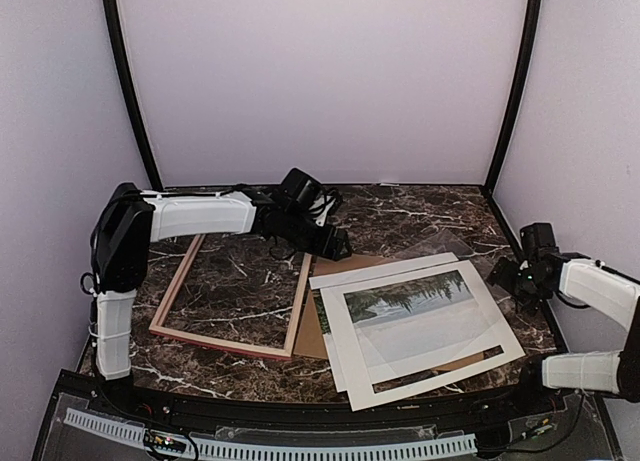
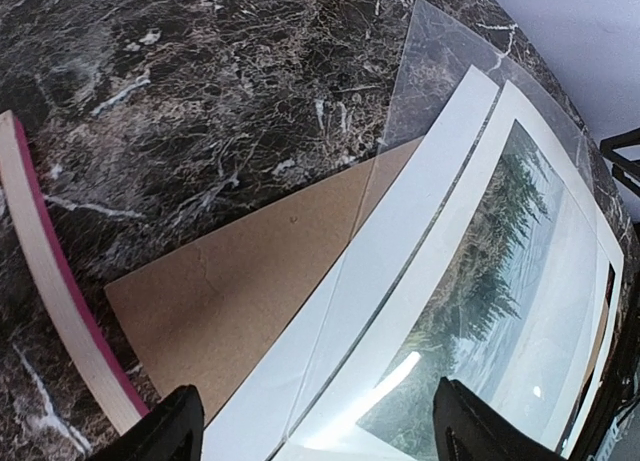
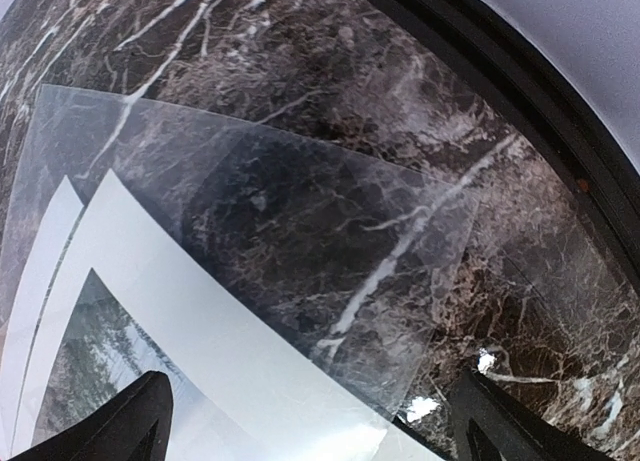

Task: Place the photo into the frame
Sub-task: Rotate the glass panel on the mat board.

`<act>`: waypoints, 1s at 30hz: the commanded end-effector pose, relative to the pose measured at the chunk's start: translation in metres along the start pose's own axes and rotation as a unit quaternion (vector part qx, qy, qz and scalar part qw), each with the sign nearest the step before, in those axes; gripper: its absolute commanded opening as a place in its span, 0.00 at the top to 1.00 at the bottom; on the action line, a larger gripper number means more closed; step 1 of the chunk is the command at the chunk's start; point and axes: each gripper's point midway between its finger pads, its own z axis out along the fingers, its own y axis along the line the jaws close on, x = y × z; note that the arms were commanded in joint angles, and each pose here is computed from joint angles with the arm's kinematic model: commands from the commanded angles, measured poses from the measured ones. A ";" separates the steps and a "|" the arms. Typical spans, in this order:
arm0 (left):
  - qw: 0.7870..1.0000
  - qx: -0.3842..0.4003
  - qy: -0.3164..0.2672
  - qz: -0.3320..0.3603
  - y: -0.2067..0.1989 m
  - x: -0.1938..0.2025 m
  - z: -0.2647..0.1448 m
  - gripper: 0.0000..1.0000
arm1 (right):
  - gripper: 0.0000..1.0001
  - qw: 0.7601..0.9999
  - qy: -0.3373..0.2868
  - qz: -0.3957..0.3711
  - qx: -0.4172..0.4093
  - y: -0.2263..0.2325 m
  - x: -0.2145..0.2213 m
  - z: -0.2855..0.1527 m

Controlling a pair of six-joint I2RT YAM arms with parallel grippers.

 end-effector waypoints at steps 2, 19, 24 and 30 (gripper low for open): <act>0.999 0.037 0.012 0.031 -0.016 -0.008 0.013 0.18 | 0.01 0.999 0.016 0.044 0.003 -0.010 0.012 0.008; 0.993 0.102 0.059 0.000 -0.032 0.008 0.073 0.11 | 0.01 0.998 0.047 0.011 -0.036 0.016 0.011 0.043; 0.993 0.095 0.072 -0.011 -0.027 0.017 0.082 0.15 | 0.03 0.995 0.060 -0.039 -0.064 0.040 -0.002 0.053; 0.990 0.093 0.104 -0.012 -0.036 0.041 0.080 0.25 | 0.08 0.986 0.067 -0.076 -0.133 0.086 -0.025 0.064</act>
